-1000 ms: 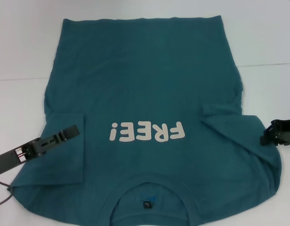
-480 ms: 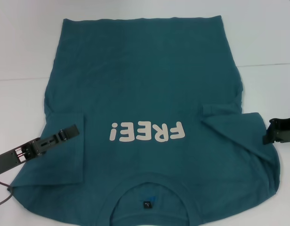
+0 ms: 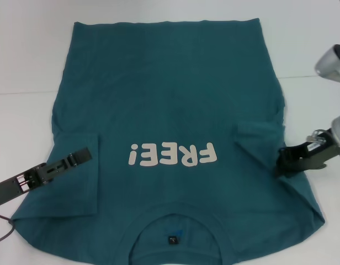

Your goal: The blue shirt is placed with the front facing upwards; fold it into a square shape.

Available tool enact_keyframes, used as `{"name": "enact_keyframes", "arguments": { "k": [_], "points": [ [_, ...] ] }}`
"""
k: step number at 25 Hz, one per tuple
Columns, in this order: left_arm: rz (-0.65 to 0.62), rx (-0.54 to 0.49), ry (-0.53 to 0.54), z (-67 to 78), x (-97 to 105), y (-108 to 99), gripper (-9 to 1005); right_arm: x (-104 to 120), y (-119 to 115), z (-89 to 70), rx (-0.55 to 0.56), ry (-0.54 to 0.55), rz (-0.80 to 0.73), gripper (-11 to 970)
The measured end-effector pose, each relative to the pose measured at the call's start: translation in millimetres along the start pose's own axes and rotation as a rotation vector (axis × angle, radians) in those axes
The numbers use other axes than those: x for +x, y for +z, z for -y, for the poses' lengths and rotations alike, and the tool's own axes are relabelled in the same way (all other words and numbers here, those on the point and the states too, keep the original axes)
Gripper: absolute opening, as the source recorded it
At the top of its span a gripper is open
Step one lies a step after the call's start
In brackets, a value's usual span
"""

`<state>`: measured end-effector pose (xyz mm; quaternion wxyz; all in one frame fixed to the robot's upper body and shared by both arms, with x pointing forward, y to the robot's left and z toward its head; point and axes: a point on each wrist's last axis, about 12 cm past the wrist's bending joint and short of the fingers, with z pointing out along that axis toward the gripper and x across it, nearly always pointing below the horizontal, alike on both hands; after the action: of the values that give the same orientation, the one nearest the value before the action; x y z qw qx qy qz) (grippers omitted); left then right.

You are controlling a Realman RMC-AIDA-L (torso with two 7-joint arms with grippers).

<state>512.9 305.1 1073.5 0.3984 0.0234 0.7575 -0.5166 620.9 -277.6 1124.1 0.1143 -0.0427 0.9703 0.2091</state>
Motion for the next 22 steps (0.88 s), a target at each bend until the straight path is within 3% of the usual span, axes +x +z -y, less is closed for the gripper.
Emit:
{"name": "enact_keyframes", "arguments": {
  "k": [9, 22],
  "points": [
    [0.004, -0.005, -0.003, -0.8, 0.6, -2.3, 751, 3.9, 8.6, -17.0, 0.006, -0.075, -0.078, 51],
    [0.007, -0.007, -0.004, -1.0, 0.3, -2.9, 751, 14.4, 7.0, -13.2, 0.015, -0.105, -0.141, 84]
  ]
}}
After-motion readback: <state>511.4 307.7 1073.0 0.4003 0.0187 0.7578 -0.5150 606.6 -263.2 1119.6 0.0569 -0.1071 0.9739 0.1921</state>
